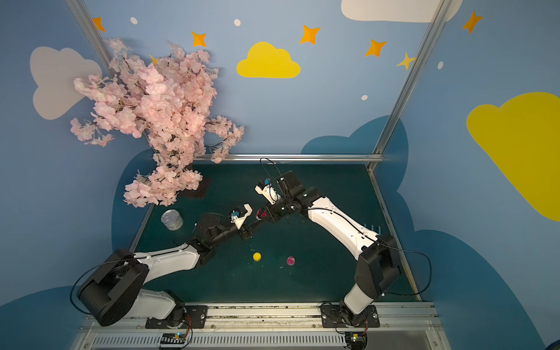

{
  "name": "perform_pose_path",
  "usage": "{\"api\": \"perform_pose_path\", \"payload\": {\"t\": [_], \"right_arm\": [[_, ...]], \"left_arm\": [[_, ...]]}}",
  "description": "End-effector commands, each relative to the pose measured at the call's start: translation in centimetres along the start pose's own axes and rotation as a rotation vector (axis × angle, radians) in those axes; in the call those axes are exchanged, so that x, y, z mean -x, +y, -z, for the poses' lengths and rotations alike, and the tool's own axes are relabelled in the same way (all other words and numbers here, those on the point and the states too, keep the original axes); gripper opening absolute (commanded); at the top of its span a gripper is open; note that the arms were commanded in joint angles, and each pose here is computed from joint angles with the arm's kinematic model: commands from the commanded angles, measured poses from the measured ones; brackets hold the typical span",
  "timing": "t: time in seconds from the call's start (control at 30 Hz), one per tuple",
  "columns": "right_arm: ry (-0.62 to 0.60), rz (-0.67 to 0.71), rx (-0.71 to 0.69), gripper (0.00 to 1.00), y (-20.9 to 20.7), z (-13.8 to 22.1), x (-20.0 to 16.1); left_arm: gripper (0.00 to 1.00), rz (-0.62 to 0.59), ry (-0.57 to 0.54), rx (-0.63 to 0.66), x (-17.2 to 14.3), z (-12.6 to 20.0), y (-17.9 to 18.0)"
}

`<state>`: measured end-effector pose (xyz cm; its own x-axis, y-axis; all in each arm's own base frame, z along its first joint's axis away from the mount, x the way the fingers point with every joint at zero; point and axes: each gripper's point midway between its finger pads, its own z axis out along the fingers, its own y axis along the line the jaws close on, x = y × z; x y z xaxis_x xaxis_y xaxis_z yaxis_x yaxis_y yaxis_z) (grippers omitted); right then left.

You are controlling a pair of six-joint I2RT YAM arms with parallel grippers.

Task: Close the paint jar lid
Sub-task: Pick up the paint jar from the center of the board.

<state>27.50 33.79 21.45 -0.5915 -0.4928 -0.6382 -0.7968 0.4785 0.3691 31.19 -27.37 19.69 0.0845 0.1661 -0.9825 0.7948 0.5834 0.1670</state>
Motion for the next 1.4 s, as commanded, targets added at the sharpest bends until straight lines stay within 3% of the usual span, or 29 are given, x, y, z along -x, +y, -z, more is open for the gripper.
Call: {"api": "perform_pose_path", "payload": {"t": [0.0, 0.27, 0.63, 0.7, 0.93, 1.27, 1.37], "right_arm": [[-0.042, 0.014, 0.023, 0.26, 1.2, 1.0, 1.2], [-0.049, 0.009, 0.025, 0.26, 1.3, 0.9, 1.2], [-0.068, 0.010, 0.020, 0.26, 1.4, 0.9, 1.3], [-0.066, 0.005, 0.018, 0.29, 1.2, 0.8, 1.2], [-0.090, -0.014, -0.028, 0.55, 0.4, 1.7, 1.4], [-0.192, -0.116, -0.221, 0.62, -2.3, 6.9, -0.4], [-0.216, -0.069, -0.247, 0.64, -2.1, 7.8, -2.3]], "left_arm": [[0.56, -0.015, -0.037, -0.013, 1.6, -0.2, 0.0], [0.51, -0.029, -0.043, -0.031, 2.0, -0.3, -0.2], [0.35, -0.040, -0.029, -0.046, 2.2, -0.3, -0.4], [0.33, -0.040, -0.035, -0.056, 2.4, -0.2, -0.6], [0.31, -0.053, -0.002, -0.085, 1.7, 0.0, -1.1], [0.31, -0.053, 0.069, 0.006, -0.3, 0.4, 0.5], [0.31, -0.039, 0.063, 0.012, -0.3, 0.9, 0.5]]}}
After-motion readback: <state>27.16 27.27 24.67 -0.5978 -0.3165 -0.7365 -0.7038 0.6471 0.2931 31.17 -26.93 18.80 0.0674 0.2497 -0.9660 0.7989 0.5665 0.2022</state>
